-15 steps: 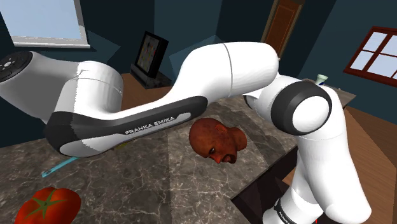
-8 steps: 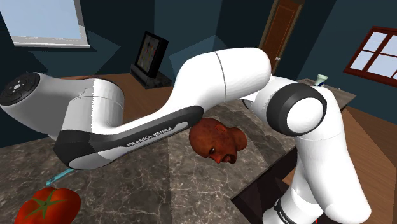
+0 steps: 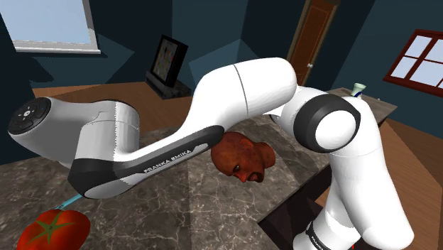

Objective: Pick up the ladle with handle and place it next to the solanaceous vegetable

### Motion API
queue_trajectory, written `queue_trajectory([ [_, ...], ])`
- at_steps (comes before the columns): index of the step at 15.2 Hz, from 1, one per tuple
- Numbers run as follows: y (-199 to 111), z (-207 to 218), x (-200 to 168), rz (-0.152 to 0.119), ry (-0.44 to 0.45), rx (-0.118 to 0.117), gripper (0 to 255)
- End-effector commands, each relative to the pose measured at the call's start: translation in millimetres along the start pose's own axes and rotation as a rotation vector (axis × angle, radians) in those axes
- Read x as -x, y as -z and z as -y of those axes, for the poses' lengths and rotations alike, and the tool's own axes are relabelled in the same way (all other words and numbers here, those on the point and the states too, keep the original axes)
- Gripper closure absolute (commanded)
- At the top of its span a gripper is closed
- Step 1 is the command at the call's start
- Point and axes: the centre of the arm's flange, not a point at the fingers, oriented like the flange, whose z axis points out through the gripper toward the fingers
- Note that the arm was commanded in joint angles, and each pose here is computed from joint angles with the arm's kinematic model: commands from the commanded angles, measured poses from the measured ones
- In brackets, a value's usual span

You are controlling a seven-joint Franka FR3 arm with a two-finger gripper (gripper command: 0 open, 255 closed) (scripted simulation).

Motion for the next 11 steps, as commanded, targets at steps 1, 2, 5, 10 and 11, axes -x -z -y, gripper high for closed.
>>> queue_trajectory([
  [1, 0, 0, 0, 0.0, 0.0, 0.0, 255],
  [2, 0, 0, 0, 0.0, 0.0, 0.0, 255],
  [5, 0, 0, 0, 0.0, 0.0, 0.0, 0],
  [10, 0, 0, 0, 0.0, 0.0, 0.0, 0],
  [11, 13, 0, 0, 0.0, 0.0, 0.0, 0],
])
